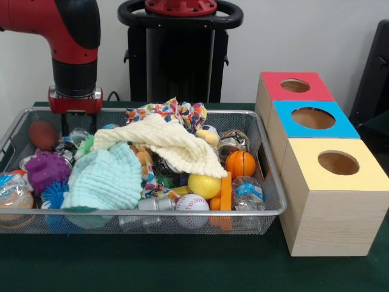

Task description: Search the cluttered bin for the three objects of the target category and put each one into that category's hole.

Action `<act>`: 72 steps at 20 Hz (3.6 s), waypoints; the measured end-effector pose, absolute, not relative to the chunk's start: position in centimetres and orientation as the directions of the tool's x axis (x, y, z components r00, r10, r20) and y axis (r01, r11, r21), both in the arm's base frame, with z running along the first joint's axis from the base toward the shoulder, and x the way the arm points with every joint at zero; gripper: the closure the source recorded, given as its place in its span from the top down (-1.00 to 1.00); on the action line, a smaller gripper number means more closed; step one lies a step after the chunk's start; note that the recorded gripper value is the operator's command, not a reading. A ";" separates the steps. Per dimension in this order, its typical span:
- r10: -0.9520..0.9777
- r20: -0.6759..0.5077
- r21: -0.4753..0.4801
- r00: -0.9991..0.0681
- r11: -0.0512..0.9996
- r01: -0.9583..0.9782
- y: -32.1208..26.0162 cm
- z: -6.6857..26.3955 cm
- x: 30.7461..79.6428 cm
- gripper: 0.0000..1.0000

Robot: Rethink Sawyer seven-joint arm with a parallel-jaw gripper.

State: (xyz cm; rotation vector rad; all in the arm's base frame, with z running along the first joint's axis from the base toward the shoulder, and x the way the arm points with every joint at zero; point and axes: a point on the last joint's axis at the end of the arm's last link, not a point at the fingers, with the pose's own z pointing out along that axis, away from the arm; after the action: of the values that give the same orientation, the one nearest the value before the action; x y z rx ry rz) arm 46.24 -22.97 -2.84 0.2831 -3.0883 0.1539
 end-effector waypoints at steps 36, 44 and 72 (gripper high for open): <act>-0.143 0.035 -0.077 -0.989 0.986 -0.146 -22.0 -2.6 47.4 1.00; -0.132 0.001 -0.098 -0.991 0.986 -0.132 -21.2 0.0 49.6 1.00; -0.093 -0.077 -0.181 -0.993 0.980 -0.078 -18.6 8.7 53.4 1.00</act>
State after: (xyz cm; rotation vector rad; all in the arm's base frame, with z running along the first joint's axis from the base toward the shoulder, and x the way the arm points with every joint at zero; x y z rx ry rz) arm 53.37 -18.59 8.69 0.1392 -3.2112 0.2886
